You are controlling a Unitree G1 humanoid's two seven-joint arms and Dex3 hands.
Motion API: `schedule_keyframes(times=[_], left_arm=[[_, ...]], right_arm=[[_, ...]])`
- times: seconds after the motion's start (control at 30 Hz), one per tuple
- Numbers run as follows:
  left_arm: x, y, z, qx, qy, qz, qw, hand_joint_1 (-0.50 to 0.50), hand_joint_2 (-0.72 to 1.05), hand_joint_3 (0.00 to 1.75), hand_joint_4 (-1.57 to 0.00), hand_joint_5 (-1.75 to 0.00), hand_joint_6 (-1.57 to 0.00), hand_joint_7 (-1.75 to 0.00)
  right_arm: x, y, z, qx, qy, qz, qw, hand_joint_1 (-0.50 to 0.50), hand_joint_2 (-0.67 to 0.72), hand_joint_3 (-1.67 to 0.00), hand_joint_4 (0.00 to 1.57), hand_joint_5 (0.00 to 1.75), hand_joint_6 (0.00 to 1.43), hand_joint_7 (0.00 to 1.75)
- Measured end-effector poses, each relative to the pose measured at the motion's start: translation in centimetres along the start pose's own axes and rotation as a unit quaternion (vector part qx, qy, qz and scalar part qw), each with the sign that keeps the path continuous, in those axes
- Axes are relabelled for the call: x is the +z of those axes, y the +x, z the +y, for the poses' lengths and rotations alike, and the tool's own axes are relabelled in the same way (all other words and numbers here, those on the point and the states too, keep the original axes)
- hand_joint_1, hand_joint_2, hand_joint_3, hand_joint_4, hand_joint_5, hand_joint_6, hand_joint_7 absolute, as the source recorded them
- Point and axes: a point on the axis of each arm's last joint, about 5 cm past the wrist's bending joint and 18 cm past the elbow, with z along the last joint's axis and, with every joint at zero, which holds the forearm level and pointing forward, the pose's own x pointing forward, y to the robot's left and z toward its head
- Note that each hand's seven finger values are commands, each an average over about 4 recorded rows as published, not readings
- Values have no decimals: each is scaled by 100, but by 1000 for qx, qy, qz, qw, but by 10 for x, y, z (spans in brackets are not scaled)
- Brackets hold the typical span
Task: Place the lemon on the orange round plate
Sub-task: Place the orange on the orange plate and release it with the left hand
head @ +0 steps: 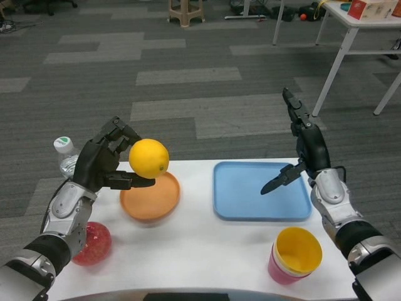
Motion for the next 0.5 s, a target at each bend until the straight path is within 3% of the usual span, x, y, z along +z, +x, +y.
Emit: schedule_keyframes(times=[0.17,0.37,0.5], left_arm=[[-11,-11,1,14,-2,56,998,50,60,9,-14,-175,-94,-168],[-25,-20,-4,24,-3,130,991,50,60,9,-11,-175,-99,-168],[-30,-23,-11,30,-5,155,987,50,60,9,-10,-175,-99,-168]], right_arm=[[0,-1,0,0,0,1,1000,-46,22,0,3,0,0,0],[-1,-1,0,1,0,3,1000,-46,22,0,3,0,0,0],[-1,-1,0,1,0,3,1000,-46,22,0,3,0,0,0]])
